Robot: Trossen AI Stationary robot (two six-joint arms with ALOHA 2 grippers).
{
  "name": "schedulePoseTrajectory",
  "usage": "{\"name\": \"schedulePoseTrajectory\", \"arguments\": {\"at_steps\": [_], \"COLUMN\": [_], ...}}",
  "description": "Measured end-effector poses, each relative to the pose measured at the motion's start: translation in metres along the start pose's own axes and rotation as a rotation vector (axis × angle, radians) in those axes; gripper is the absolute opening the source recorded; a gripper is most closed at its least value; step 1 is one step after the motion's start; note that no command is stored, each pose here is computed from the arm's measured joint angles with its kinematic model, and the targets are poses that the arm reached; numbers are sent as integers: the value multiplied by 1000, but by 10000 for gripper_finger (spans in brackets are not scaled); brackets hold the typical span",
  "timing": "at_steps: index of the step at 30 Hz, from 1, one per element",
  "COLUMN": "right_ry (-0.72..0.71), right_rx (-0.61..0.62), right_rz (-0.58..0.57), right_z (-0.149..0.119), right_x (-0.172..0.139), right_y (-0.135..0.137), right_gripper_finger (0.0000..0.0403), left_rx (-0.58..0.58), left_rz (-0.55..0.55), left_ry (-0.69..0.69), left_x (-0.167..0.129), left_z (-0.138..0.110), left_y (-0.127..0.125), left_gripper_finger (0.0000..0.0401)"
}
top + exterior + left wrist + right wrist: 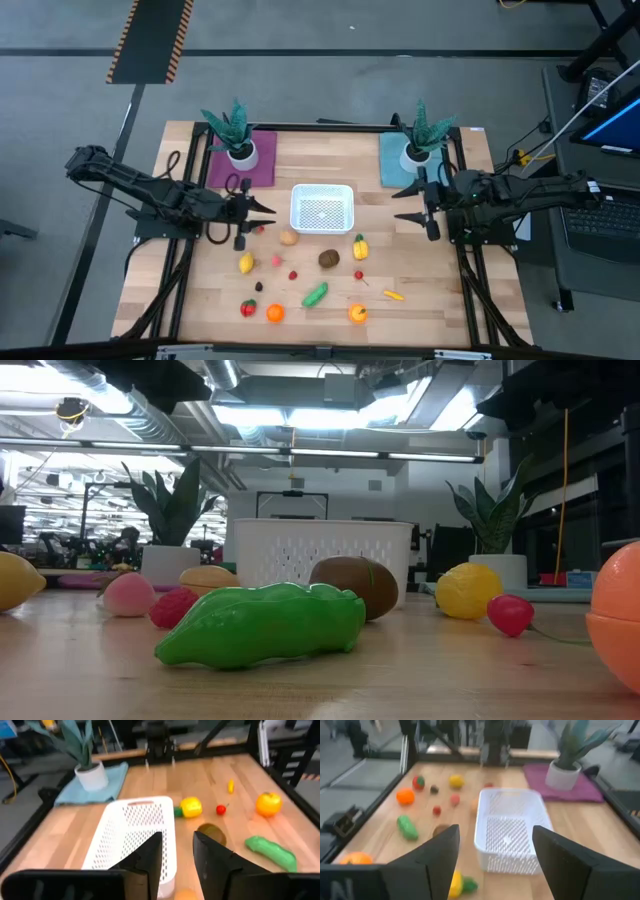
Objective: Pick and placing Produce into tupperware
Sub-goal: Put the yellow pineapple into the white bin
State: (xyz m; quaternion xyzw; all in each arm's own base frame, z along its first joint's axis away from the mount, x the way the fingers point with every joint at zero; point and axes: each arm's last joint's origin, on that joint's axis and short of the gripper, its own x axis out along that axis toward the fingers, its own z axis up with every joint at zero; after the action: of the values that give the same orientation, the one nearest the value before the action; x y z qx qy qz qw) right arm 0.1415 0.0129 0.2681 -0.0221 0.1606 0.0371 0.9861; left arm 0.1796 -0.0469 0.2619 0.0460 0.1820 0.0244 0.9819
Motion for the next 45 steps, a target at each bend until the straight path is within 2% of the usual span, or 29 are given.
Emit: {"name": "schedulePoseTrajectory", "arguments": {"at_steps": [6, 11, 16, 22, 27, 31, 41, 45], "right_ry": [161, 252, 289, 406, 467, 505, 601, 623], "right_rx": [-41, 32, 27, 7, -9, 72, 371, 404], "right_rz": [5, -3, -3, 19, 45, 23, -72, -38], "right_z": [6, 16, 15, 4, -1, -5, -17, -21], "right_x": [8, 8, 12, 26, 36, 42, 64, 75], "right_y": [2, 1, 2, 7, 13, 14, 16, 18], "right_gripper_finger": [253, 253, 253, 253, 253, 253, 253, 253], "left_rx": [-30, -23, -17, -70, -64, -64, -66, -62], "left_rz": [11, 10, 13, 22, 26, 26, 26, 28], "left_ry": [111, 126, 148, 186, 214, 213, 218, 230], "left_x": [8, 13, 16, 20, 22, 22, 22, 21], "left_z": [18, 27, 25, 20, 17, 17, 17, 16], "left_y": [-3, -6, -6, -8, -8, -8, -8, -8], "left_gripper_finger": [102, 102, 102, 102, 102, 102, 102, 102]}}
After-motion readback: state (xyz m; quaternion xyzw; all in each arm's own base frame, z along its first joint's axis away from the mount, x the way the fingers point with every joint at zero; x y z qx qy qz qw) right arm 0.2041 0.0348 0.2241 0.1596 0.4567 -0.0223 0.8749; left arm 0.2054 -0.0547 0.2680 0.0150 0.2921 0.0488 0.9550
